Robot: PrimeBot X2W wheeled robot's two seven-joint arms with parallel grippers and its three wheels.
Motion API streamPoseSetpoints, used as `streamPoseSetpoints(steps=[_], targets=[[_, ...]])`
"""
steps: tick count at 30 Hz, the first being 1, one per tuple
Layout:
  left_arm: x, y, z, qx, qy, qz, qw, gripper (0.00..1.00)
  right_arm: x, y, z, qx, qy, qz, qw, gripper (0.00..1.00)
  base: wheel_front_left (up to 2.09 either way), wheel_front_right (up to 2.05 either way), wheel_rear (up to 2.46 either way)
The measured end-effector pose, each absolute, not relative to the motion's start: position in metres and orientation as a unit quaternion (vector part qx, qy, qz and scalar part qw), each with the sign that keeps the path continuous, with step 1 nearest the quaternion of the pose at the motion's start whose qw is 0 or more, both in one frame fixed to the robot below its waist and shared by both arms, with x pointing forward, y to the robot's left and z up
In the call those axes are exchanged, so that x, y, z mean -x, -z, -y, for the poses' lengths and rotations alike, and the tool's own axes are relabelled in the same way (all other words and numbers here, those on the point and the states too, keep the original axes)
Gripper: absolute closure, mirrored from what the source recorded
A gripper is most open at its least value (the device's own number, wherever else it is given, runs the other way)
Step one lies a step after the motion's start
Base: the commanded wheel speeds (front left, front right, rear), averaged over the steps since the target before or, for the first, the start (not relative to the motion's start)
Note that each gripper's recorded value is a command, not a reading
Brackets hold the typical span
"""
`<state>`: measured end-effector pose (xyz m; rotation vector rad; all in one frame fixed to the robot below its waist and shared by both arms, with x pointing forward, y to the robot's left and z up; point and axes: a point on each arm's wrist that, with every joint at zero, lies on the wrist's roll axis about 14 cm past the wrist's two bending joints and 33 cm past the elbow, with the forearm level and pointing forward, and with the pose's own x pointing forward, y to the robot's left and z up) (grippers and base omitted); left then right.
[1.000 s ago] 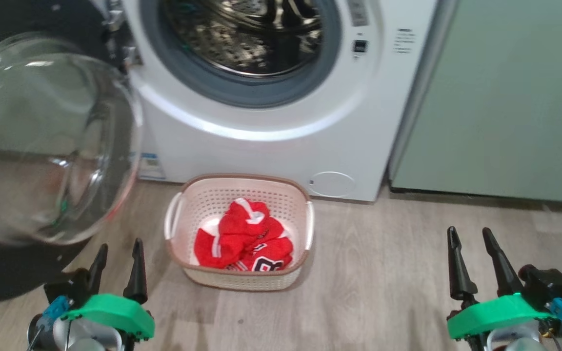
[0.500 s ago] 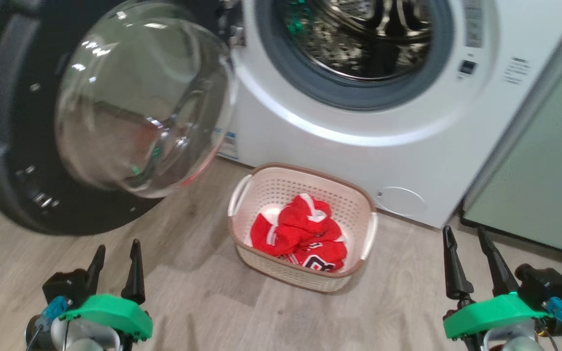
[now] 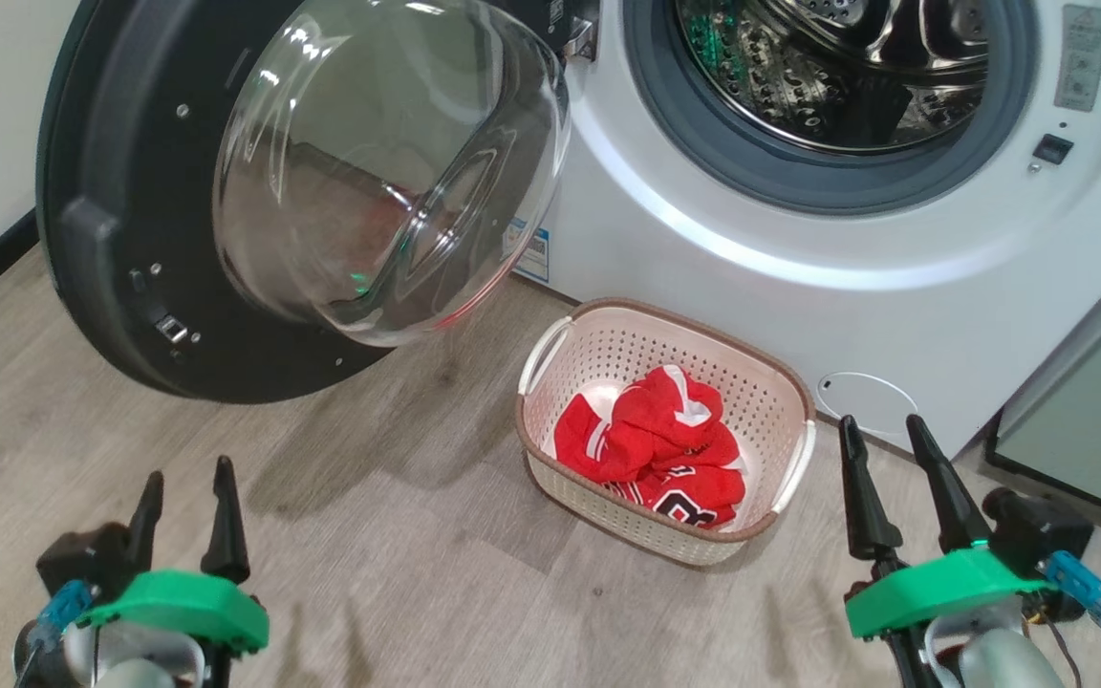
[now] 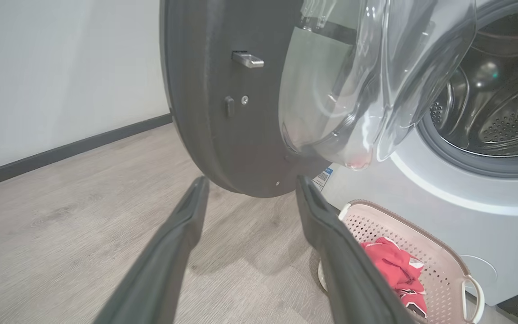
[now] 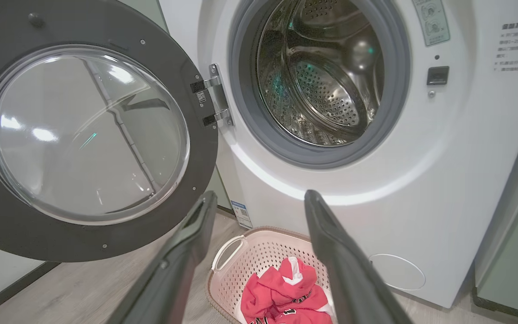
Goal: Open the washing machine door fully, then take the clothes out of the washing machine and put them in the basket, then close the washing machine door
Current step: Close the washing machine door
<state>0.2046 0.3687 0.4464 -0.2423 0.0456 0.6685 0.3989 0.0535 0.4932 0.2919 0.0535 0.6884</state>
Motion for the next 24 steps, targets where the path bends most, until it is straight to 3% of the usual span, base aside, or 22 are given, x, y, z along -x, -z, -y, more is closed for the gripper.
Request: streamPoseSetpoints(steps=[7, 9, 10, 16, 24], targets=[[-0.199, -0.45, -0.376, 0.121, -0.342, -0.014, 0.932, 0.01, -0.398, -0.494, -0.06, -0.138, -0.345, -0.026, 0.928, 0.0, 0.0, 0.0, 0.0], [-0.196, -0.451, -0.38, 0.127, -0.352, -0.007, 0.927, 0.58, -0.397, -0.494, -0.06, -0.137, -0.346, -0.026, 0.928, 0.0, 0.0, 0.0, 0.0], [-0.192, -0.452, -0.384, 0.137, -0.361, -0.001, 0.923, 0.98, -0.397, -0.494, -0.059, -0.137, -0.346, -0.025, 0.928, 0.0, 0.0, 0.0, 0.0], [-0.168, -0.456, -0.417, 0.226, -0.426, 0.062, 0.874, 1.0, -0.399, -0.5, -0.052, -0.136, -0.335, -0.017, 0.932, 0.0, 0.0, 0.0, 0.0], [-0.143, -0.502, -0.51, 0.394, -0.464, 0.183, 0.772, 1.0, -0.396, -0.495, -0.031, -0.138, -0.309, -0.021, 0.941, 0.0, 0.0, 0.0, 0.0]])
